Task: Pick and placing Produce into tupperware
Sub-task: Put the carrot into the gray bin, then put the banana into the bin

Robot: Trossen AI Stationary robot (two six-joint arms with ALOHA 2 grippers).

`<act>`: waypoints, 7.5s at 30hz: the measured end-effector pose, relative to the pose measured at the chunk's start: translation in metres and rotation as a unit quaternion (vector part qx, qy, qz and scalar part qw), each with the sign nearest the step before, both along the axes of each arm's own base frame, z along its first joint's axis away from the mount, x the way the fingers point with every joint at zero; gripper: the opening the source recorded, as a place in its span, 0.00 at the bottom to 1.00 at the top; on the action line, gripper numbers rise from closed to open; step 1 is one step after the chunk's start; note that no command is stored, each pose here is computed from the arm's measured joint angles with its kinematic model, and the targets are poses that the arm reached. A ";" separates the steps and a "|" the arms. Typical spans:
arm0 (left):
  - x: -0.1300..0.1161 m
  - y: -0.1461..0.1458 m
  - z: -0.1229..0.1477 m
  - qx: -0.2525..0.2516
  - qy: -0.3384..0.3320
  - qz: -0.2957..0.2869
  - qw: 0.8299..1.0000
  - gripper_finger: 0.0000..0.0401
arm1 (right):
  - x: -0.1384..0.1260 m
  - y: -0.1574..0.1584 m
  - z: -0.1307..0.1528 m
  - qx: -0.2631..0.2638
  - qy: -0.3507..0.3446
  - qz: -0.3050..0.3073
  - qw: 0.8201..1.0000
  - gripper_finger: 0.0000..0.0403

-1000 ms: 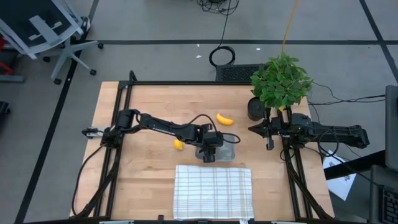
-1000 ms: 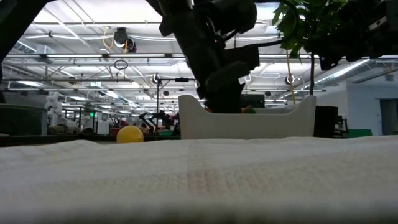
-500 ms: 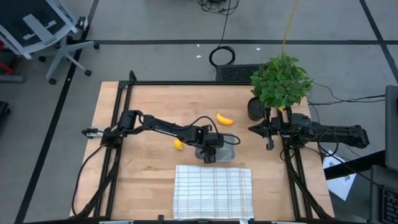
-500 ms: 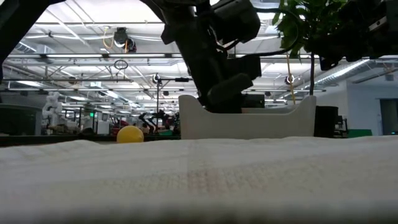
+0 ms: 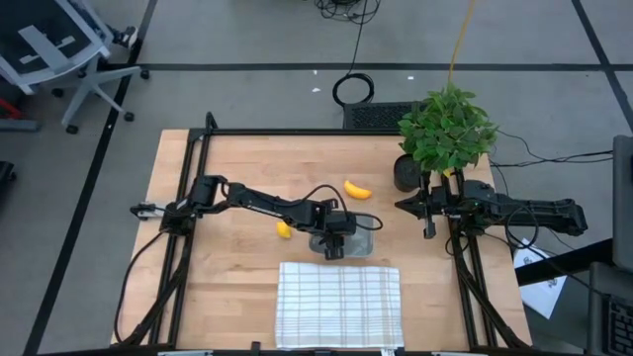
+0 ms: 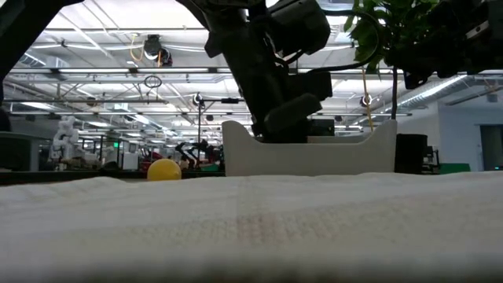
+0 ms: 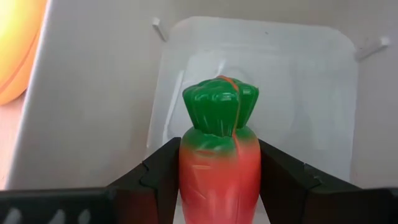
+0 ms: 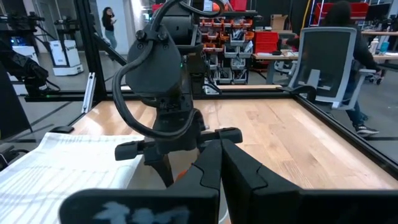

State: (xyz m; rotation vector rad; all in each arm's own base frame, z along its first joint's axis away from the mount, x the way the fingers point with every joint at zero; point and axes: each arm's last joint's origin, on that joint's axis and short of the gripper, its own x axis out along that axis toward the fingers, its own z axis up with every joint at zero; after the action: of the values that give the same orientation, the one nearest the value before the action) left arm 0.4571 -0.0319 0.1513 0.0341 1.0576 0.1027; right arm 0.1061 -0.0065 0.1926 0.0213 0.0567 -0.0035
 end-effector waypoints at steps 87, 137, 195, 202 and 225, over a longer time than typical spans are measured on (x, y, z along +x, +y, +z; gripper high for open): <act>-0.064 -0.031 0.184 0.194 -0.051 -0.031 0.979 0.00 | 0.001 0.000 0.003 -0.012 -0.014 0.000 1.000 0.00; -0.279 0.061 0.070 0.241 -0.371 -0.034 0.896 0.05 | 0.020 -0.006 -0.001 -0.141 0.016 -0.060 0.988 0.00; -0.279 0.061 0.071 0.236 -0.376 -0.026 0.896 0.06 | 0.192 -0.062 0.065 -0.054 0.265 -0.116 0.956 0.00; -0.279 0.061 0.071 0.234 -0.378 -0.024 0.895 0.06 | 0.208 -0.071 0.041 -0.041 0.299 -0.122 0.945 0.00; -0.280 0.061 0.066 0.220 -0.356 -0.021 0.908 0.06 | 0.188 -0.105 0.024 -0.179 0.411 -0.082 0.890 0.00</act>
State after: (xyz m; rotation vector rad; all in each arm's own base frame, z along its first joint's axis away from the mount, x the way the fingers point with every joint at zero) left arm 0.1773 0.0294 0.2170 0.4005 0.2829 0.2908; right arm 0.2941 -0.1118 0.2166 -0.3495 0.9069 -0.1932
